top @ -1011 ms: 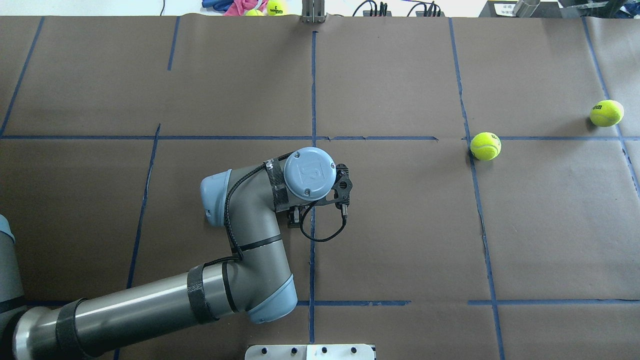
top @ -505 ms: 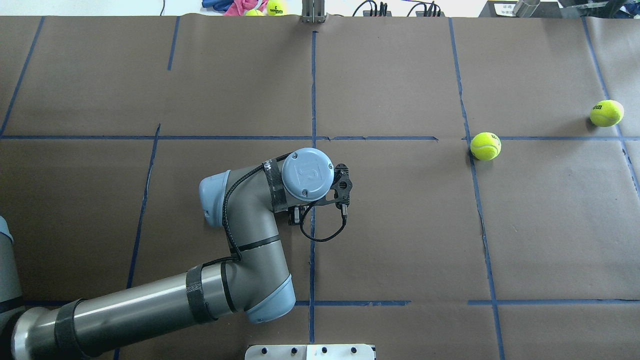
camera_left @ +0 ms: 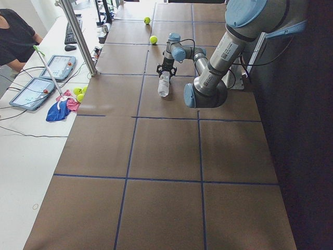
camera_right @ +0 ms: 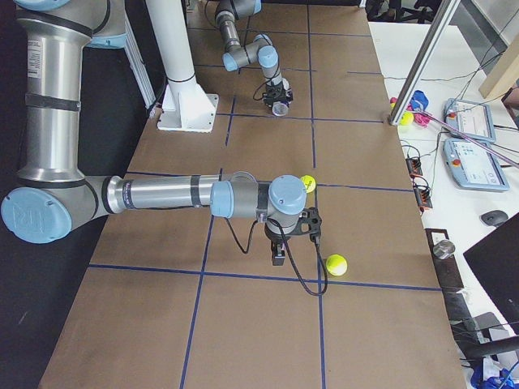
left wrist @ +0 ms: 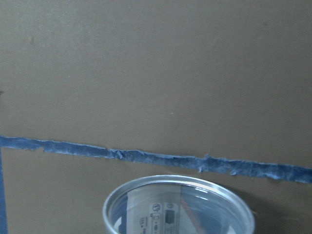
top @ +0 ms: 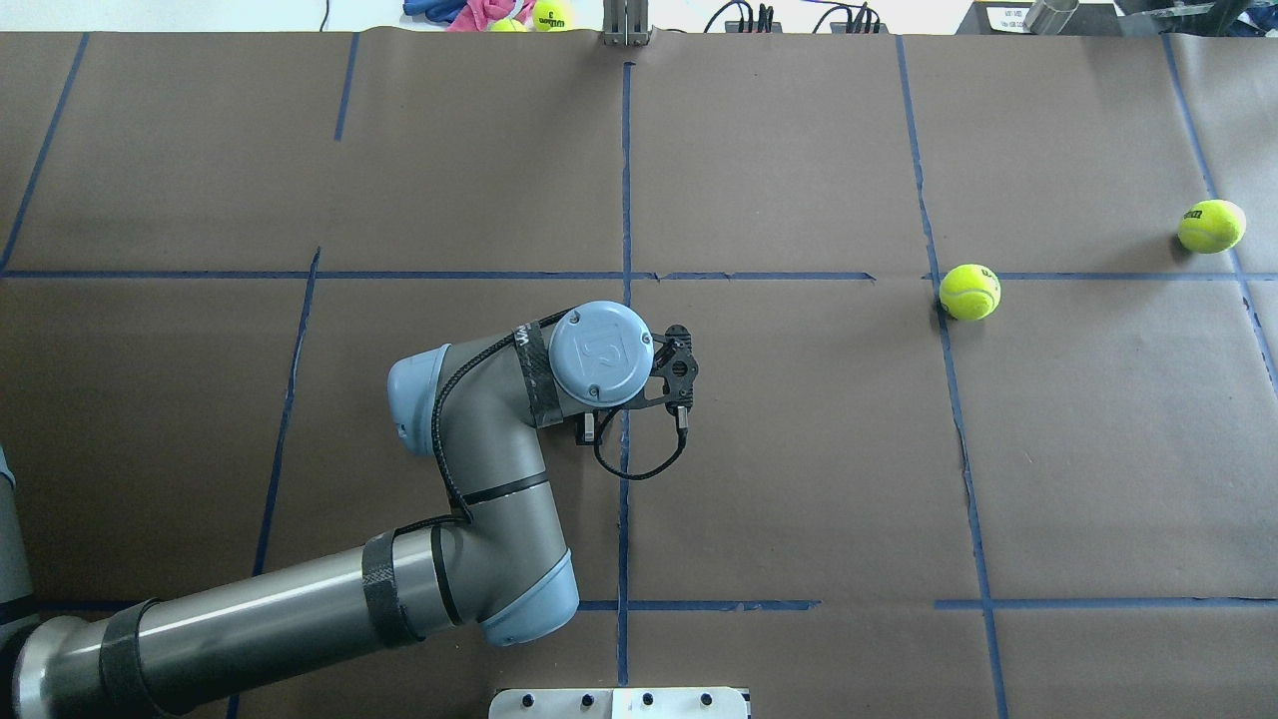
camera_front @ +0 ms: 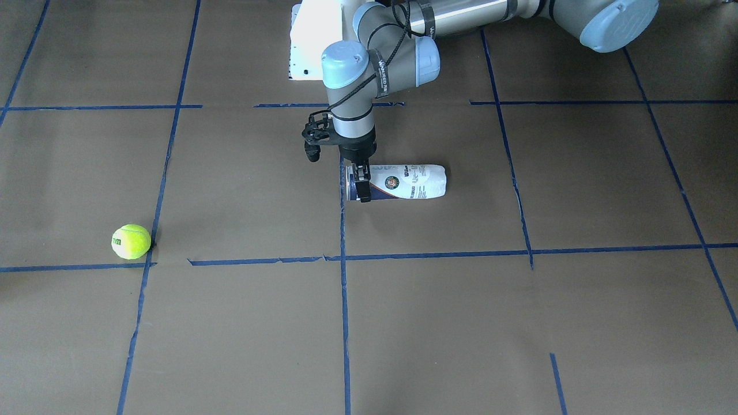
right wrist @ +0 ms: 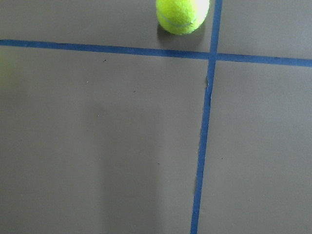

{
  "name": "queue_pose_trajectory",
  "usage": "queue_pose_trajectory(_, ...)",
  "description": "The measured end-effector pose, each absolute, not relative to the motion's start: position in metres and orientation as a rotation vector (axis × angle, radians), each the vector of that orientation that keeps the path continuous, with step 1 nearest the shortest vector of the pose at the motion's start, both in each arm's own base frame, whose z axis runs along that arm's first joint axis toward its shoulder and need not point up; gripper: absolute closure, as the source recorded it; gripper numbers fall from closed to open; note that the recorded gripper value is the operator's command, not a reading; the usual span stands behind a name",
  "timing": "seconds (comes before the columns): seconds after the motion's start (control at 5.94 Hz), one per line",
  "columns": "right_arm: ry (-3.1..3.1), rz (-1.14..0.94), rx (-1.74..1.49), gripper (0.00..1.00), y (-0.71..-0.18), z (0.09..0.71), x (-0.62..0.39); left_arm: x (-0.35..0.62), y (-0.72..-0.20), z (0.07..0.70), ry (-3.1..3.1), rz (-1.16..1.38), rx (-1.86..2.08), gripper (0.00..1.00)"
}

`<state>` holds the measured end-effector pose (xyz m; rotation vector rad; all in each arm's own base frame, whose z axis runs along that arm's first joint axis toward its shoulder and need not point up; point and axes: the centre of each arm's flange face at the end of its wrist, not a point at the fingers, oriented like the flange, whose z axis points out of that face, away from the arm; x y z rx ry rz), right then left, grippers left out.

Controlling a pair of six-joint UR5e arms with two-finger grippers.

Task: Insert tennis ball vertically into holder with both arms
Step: 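Lift and tilt the can upright with the left gripper, opening upward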

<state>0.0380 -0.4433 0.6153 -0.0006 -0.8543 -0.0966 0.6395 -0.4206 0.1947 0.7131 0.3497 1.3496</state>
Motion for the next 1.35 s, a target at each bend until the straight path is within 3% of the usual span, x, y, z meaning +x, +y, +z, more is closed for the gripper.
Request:
queue_pose_trajectory(0.51,-0.857,-0.109,-0.002,0.0,-0.446,0.612,0.031,0.606,-0.416,0.151,0.482,1.226,0.932,0.25)
queue_pose_trajectory(0.84,-0.857,-0.136,0.009,0.0,-0.455,0.603,0.021,0.57,-0.417,0.111,0.729,0.961,1.166,0.22)
queue_pose_trajectory(1.35,-0.902,-0.22,0.042,0.0,-0.478,0.573,-0.012,0.515,-0.399,0.127,1.153,0.425,1.471,0.21)
